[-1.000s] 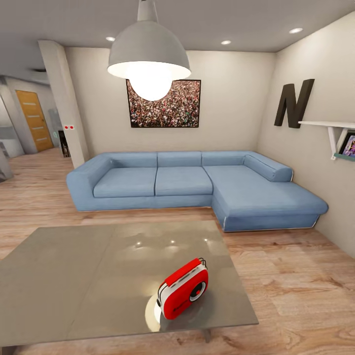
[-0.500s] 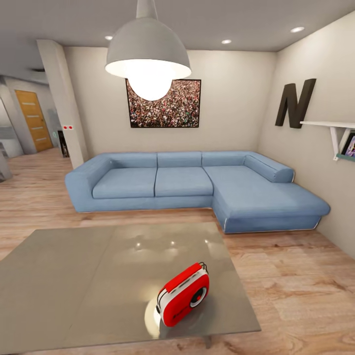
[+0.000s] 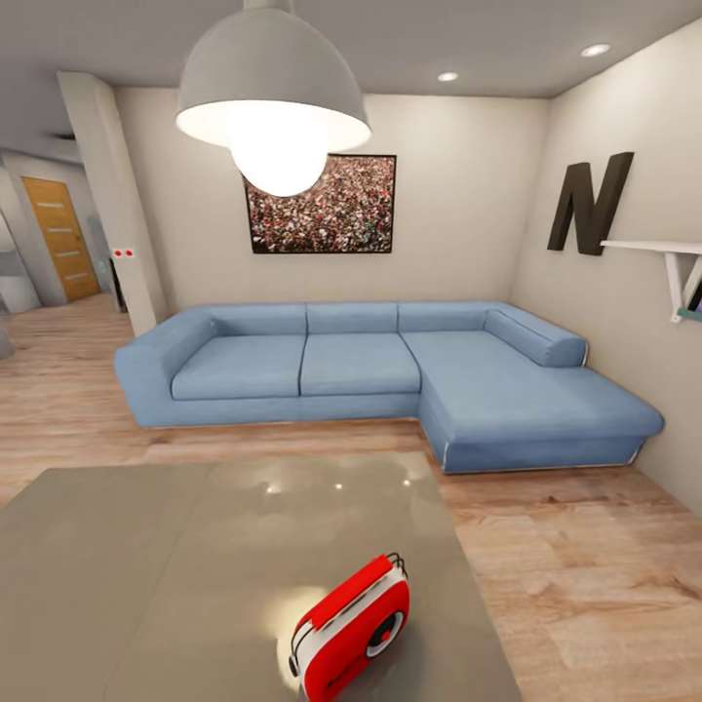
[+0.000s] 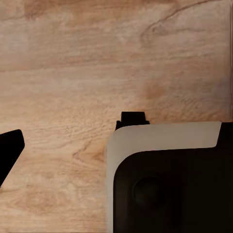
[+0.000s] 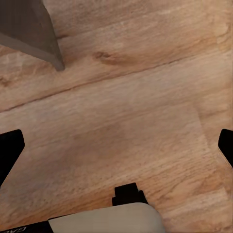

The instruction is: Turn on the radio receiver that's on the table in the living room.

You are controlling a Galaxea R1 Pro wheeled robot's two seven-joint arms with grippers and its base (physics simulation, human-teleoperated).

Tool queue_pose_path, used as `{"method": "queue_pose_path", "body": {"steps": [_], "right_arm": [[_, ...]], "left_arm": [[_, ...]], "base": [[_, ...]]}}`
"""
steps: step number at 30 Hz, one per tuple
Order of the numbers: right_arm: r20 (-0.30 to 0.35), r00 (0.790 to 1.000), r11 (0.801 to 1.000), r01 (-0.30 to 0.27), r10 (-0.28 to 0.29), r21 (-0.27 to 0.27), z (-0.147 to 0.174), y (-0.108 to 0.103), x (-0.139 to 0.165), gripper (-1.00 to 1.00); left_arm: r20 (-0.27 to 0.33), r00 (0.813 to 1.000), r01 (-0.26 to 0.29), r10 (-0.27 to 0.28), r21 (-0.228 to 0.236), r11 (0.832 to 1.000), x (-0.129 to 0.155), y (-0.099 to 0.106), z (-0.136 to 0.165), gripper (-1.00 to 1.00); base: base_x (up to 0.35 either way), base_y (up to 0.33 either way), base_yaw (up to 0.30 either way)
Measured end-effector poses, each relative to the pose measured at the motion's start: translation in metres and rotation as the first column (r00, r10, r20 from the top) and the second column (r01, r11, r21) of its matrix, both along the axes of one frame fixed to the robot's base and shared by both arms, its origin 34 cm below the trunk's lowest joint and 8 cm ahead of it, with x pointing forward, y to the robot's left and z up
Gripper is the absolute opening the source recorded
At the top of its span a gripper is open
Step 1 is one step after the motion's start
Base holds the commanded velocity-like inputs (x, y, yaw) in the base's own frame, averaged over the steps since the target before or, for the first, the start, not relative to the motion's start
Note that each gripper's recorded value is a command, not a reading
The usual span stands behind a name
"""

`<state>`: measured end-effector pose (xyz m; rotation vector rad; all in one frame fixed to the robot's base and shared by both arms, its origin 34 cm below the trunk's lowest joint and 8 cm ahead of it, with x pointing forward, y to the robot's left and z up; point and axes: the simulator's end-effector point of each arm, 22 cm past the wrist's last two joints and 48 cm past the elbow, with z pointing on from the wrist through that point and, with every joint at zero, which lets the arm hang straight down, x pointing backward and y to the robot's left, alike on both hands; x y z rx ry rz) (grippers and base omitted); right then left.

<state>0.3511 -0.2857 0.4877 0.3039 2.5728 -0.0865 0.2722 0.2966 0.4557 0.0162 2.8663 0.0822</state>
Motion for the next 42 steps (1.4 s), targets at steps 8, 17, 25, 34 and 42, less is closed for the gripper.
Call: {"method": "queue_pose_path", "body": {"steps": [8, 17, 25, 34, 42], "right_arm": [[0.0, 1.0, 1.0, -0.001, 0.001, 0.0, 0.0, 0.0001, 0.0002, 1.0], [0.0, 1.0, 1.0, -0.001, 0.001, 0.0, 0.0, 0.0001, 0.0, 1.0], [0.0, 1.0, 1.0, -0.001, 0.001, 0.0, 0.0, 0.0002, -0.0001, 1.0], [0.0, 1.0, 1.0, 0.0, 0.0, 0.0, 0.0, 0.0001, -0.0001, 1.0], [0.0, 1.0, 1.0, 0.0, 0.0, 0.0, 0.0001, 0.0001, 0.0003, 1.0]], "left_arm": [[0.0, 1.0, 0.0, 0.0, -0.001, 1.0, 0.0, -0.0006, 0.0, 1.0], [0.0, 1.0, 0.0, 0.0, -0.001, 1.0, 0.0, -0.0006, 0.0, 1.0], [0.0, 1.0, 0.0, 0.0, 0.0, 1.0, 0.0, -0.0004, 0.0, 1.0], [0.0, 1.0, 0.0, 0.0, 0.0, 1.0, 0.0, 0.0, 0.0, 1.0], [0.0, 1.0, 0.0, 0.0, 0.0, 1.0, 0.0, -0.0001, 0.0, 1.0]], "base": [[0.261, -0.164, 0.0], [0.257, -0.177, 0.0], [0.094, -0.056, 0.0], [0.002, -0.001, 0.0], [0.0, 0.0, 0.021]]}}
